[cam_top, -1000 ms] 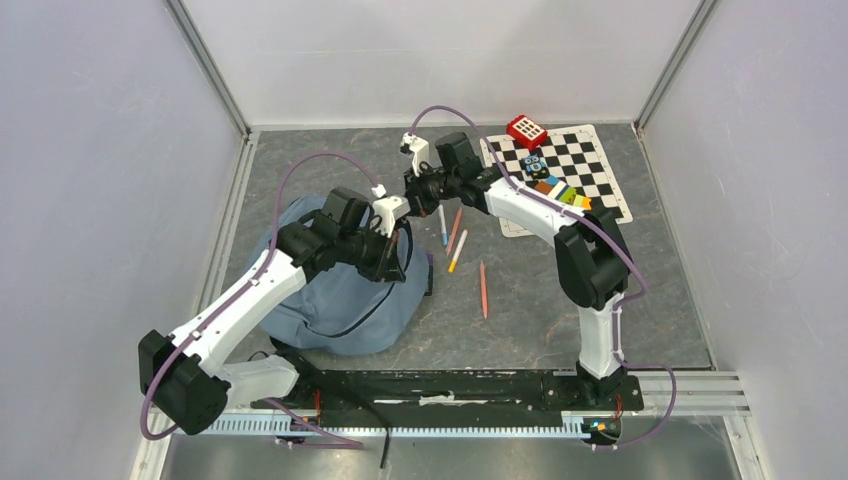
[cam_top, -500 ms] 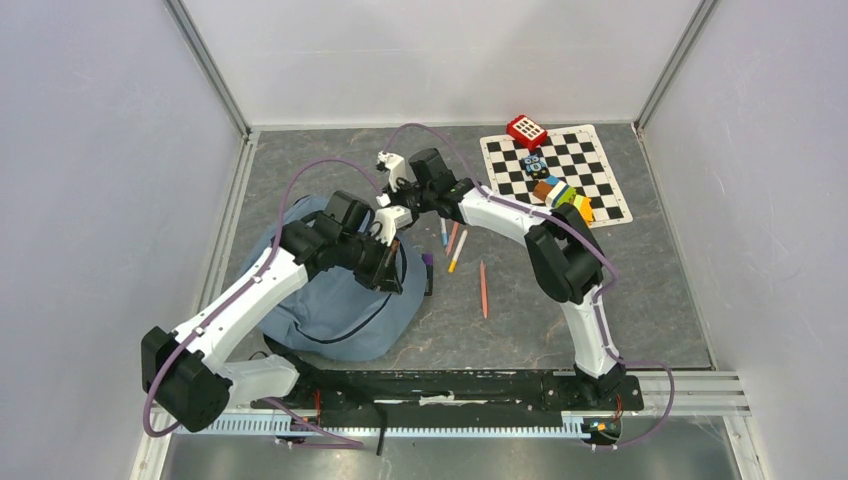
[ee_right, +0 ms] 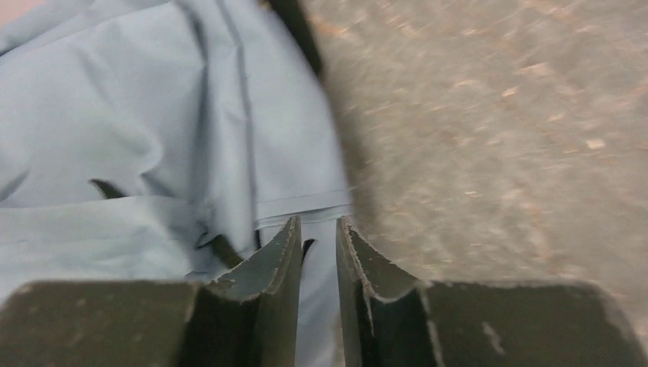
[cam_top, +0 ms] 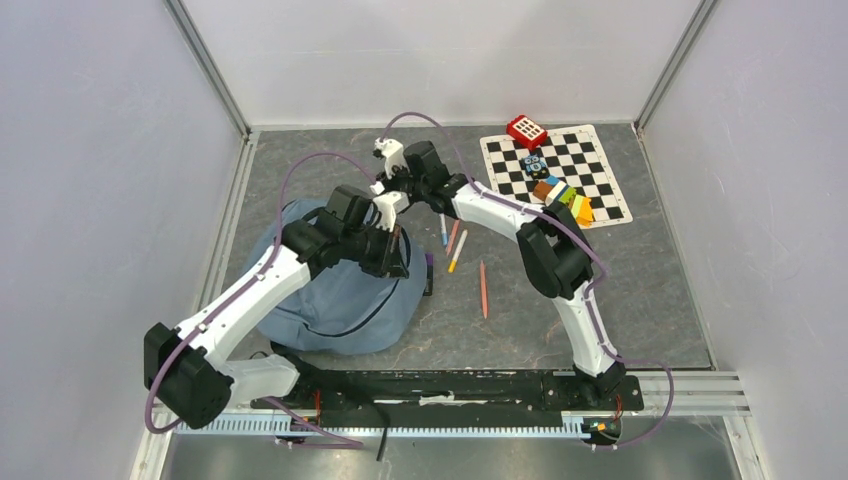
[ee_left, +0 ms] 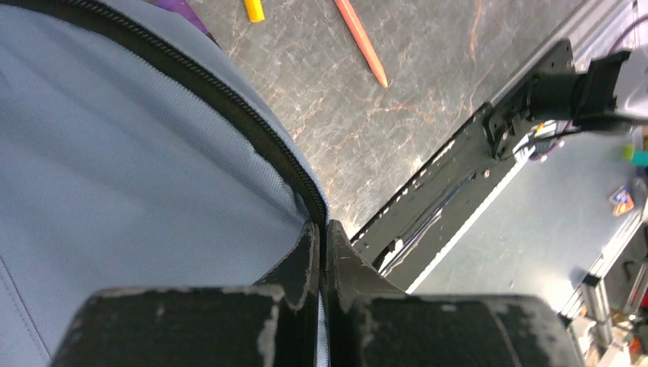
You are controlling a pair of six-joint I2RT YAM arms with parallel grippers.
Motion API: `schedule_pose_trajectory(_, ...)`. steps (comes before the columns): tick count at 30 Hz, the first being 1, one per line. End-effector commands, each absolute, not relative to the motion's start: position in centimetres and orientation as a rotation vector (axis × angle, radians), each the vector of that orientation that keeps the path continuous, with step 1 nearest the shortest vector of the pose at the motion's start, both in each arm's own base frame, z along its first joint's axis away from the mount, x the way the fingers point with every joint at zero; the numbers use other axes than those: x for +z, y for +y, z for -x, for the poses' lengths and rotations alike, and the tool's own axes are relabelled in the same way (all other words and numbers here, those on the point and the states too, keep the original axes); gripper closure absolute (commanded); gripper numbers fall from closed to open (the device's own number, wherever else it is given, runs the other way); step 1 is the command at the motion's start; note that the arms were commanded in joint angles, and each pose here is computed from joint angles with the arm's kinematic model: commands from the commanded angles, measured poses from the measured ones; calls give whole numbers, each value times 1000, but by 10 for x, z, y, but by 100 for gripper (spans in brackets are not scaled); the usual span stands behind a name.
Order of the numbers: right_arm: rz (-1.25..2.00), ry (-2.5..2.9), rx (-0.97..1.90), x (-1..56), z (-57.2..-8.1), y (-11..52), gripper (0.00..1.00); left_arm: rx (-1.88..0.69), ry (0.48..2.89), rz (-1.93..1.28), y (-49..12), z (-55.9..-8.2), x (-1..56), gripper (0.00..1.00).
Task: Pack the student bag
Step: Zip the student bag at the center of the board, then unzip the student bag at the center of the board.
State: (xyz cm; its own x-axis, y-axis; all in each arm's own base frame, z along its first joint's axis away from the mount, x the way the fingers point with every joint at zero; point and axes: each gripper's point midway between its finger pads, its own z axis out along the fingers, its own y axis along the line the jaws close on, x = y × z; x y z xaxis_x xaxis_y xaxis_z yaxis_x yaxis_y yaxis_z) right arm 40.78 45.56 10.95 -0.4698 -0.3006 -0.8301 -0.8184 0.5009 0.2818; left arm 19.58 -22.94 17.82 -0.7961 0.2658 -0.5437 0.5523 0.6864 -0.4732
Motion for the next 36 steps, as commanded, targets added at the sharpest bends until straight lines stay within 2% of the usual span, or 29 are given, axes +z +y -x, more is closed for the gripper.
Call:
schedule_pose_trajectory(1,773,1774,742,205,-469,426,61,-943,2283,-353,-262,-250,237,98)
schedule_pose_trajectory(4,713,1779,727,230,-476,398,31,-874,2210,-192,-263,-294,256,98)
schedule_pose_trajectory(7,642,1769,692,259,-486,363,15,-828,2164,-54,-262,-331,266,98)
schedule_pose_trajectory(11,554,1787,602,283,-490,311,7,-732,2119,119,-253,-379,262,98)
schedule_pose_trajectory(17,481,1874,518,271,-466,253,5,-643,2062,213,-259,-439,255,98)
schedule_pose_trajectory(18,485,1879,515,269,-458,250,5,-641,2068,211,-261,-445,252,94)
schedule_pose_trajectory(19,487,1892,515,264,-452,246,5,-648,2073,201,-264,-451,251,84)
schedule_pose_trajectory(21,497,1912,526,254,-440,243,5,-657,2091,165,-268,-457,250,58)
schedule_pose_trajectory(24,516,1943,534,239,-426,240,5,-630,2092,121,-261,-457,258,24)
schedule_pose_trajectory(26,521,1959,543,233,-420,239,5,-600,2090,85,-251,-450,264,11)
schedule_pose_trajectory(29,521,1977,580,227,-412,241,5,-532,2106,32,-226,-434,267,1)
schedule_pose_trajectory(36,556,1992,663,225,-394,273,7,-352,2202,134,-121,-387,236,0)
